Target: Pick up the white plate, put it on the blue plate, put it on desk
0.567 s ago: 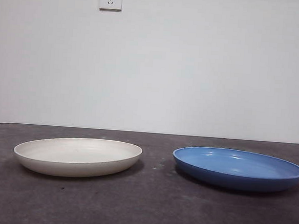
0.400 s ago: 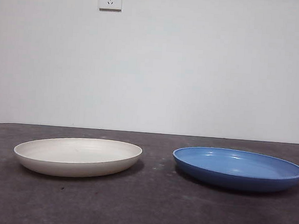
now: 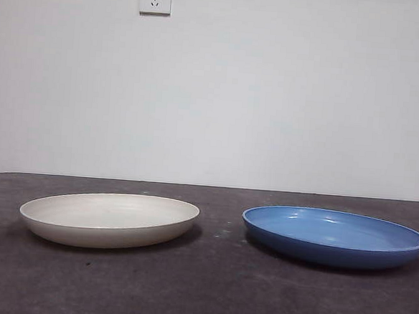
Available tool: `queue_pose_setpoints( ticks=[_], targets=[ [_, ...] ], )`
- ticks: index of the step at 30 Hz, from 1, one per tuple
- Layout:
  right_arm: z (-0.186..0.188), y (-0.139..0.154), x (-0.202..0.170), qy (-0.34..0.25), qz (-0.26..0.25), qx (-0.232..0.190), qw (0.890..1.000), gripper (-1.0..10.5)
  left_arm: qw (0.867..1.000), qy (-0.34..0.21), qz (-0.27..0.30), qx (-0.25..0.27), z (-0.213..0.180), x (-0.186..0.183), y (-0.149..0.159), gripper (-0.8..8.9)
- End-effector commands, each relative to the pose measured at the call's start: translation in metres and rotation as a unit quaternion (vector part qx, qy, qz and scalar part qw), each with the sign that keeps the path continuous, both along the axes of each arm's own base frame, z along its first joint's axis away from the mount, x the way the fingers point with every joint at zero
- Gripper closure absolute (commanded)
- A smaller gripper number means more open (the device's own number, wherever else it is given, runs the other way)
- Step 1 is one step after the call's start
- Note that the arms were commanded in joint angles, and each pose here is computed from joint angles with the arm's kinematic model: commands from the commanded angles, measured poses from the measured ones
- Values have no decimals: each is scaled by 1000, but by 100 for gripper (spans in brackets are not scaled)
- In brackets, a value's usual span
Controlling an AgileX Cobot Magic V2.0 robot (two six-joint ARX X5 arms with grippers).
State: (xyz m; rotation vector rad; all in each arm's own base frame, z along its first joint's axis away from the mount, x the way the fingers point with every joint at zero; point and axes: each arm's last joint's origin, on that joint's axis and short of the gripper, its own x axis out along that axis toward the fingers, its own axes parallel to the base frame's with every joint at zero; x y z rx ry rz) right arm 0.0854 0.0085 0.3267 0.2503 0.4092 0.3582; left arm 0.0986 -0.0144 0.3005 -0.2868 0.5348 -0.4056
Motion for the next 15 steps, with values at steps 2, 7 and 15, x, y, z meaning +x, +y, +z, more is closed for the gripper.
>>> queue_pose_setpoints(
  ticks=[2,7,15],
  targets=[
    [11,2,9,40,52,-26,998,939,997,22,-66,19,9,11,-4,804],
    [11,8,19,116,108,-42,986,939,988,76,-134,20,11,19,-12,804],
    [-4,18,19,210,181,-69,958,939,978,94,-184,30,9,18,-23,804]
  ],
)
